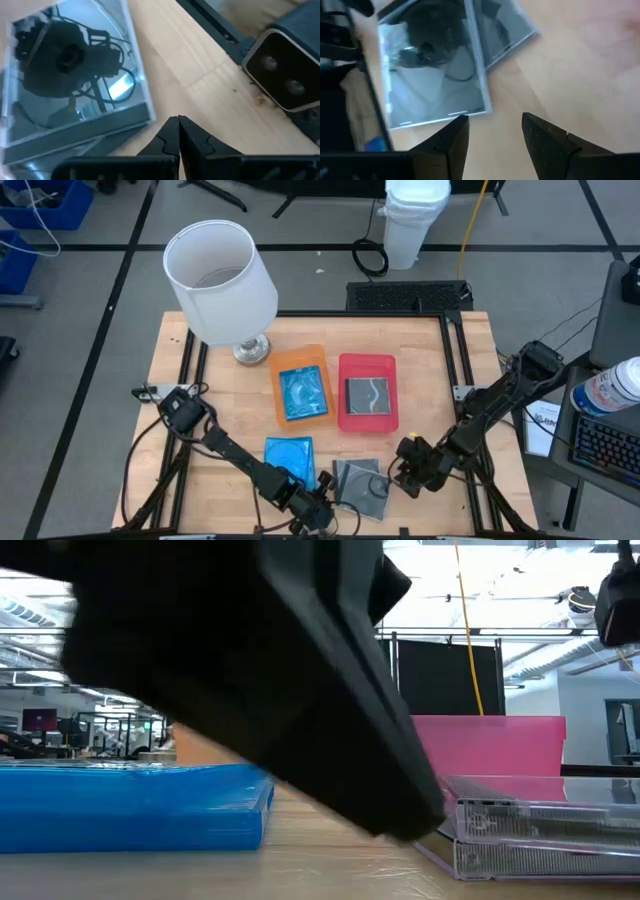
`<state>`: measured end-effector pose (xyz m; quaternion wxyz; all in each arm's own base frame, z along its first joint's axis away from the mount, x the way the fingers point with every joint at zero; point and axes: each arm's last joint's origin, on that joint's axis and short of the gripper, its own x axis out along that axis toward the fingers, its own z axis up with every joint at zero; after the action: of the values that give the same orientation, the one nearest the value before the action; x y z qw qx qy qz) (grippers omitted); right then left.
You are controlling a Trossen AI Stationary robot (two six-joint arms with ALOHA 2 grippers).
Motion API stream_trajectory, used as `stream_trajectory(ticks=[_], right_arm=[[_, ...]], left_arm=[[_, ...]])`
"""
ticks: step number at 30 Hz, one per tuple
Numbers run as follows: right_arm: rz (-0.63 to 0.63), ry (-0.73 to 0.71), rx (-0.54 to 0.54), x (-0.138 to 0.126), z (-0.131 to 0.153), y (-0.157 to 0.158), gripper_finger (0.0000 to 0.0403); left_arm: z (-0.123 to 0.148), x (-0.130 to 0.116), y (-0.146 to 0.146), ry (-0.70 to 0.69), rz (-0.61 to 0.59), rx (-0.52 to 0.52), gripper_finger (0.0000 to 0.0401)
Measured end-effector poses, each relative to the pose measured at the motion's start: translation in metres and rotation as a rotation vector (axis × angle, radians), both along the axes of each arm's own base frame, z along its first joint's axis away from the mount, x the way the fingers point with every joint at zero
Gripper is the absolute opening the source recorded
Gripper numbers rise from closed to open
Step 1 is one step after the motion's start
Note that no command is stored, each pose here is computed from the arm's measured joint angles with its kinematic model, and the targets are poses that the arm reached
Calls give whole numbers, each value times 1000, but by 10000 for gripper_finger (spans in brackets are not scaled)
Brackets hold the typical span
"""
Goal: Pick & place jewel cases by type
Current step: Put the black CD case into the pink bin
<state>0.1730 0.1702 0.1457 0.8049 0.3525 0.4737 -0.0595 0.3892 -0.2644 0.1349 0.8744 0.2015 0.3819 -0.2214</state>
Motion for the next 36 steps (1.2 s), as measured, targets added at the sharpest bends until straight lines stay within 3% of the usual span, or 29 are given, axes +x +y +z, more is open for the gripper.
stream_trajectory(ticks=[11,17,26,36], right_arm=[[-55,-138,212,-11,-37,-30,171],[-84,-198,301,-20,-44,-39,171],[-78,-174,325,-21,-45,-39,171],[-66,-33,363,-27,-51,-40,171]], left_arm=[[-6,11,16,10,23,20,4],[-12,16,22,21,21,0,5],[-11,20,25,-3,41,0,4],[-6,14,16,24,48,42,12]])
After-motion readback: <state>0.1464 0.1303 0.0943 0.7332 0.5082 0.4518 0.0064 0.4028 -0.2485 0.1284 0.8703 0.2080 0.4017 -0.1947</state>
